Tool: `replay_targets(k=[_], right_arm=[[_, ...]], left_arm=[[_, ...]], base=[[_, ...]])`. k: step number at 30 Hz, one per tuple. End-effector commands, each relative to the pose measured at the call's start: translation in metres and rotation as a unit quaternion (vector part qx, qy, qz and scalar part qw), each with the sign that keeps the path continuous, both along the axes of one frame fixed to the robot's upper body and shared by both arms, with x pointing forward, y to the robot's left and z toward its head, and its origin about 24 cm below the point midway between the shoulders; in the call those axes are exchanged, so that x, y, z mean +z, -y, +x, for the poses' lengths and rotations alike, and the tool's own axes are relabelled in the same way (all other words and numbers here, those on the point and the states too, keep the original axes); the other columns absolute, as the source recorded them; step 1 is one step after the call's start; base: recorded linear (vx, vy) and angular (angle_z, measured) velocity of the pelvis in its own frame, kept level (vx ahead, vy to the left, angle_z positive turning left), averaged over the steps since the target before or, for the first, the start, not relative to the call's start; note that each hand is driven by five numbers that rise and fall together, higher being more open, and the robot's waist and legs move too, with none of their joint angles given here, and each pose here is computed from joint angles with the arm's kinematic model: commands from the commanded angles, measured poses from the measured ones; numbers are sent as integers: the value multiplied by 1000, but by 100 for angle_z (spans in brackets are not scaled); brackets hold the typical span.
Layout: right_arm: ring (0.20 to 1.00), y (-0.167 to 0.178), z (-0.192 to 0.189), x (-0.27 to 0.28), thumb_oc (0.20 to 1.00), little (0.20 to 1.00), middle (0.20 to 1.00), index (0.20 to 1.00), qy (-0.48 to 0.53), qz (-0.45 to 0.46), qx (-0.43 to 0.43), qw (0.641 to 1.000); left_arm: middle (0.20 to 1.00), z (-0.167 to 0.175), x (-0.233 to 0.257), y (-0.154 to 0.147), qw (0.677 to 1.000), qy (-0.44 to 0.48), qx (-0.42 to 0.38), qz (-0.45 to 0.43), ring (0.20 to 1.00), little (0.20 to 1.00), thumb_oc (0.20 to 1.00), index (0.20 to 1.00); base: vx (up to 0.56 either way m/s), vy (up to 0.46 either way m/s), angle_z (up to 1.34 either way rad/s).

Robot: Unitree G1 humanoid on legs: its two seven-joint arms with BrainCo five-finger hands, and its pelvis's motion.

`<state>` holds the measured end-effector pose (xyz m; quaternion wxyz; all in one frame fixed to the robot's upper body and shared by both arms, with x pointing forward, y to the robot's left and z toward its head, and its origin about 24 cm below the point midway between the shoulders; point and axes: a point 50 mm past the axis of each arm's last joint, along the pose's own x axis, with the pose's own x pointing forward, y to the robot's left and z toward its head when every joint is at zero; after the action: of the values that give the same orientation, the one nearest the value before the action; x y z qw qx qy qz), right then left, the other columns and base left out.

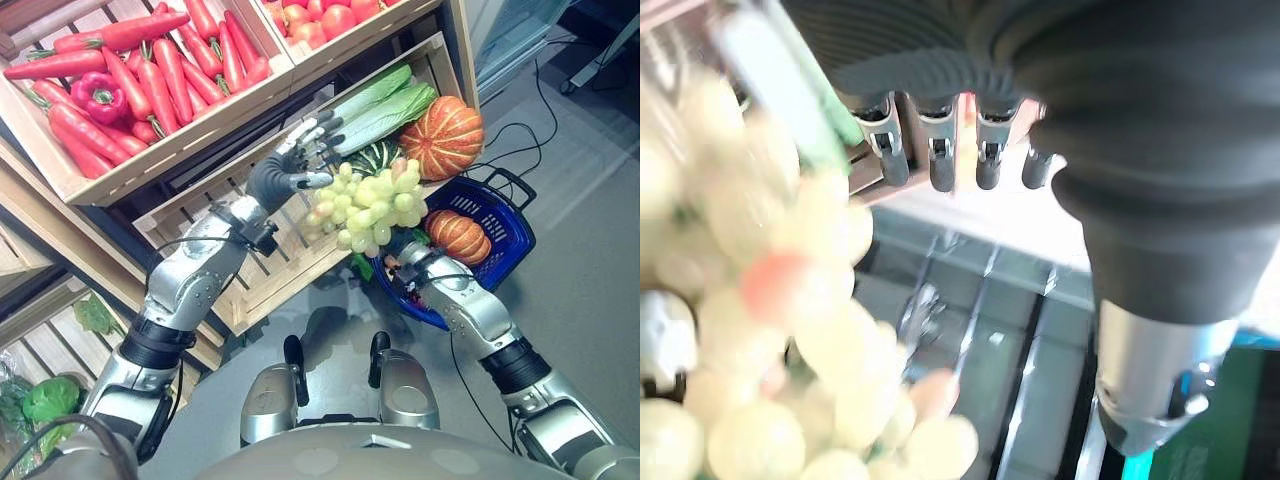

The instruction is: Pick up fruits and vegetables into the basket

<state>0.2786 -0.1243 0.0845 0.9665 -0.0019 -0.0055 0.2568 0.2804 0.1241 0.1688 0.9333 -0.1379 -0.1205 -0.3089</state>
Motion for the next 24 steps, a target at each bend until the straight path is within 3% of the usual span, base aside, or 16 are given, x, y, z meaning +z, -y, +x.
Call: replay_targets(k=[1,12,19,24], right_arm=[[200,-7,-6,45,200,200,200,200,128,50,-18,990],[200,33,-10,59,200,200,200,200,196,58,-172,964],[200,62,-19,64,200,200,200,200,227,102,-259,933],[200,77,-8,63,200,200,200,200,216,139,-325,910]], left_arm=[[1000,-16,31,-14,993,94,28,-72,1000,1000,1000,1000],[1000,-23,30,-43,978,134,122,-98,1000,1000,1000,1000],[1000,-31,9,-33,988,135,38,-60,1000,1000,1000,1000],[1000,-25,-19,-21,997,41,-11,-70,1000,1000,1000,1000]], base=[[0,0,0],[-35,-27,-1],[-175,-39,-4],[-126,-63,-7]])
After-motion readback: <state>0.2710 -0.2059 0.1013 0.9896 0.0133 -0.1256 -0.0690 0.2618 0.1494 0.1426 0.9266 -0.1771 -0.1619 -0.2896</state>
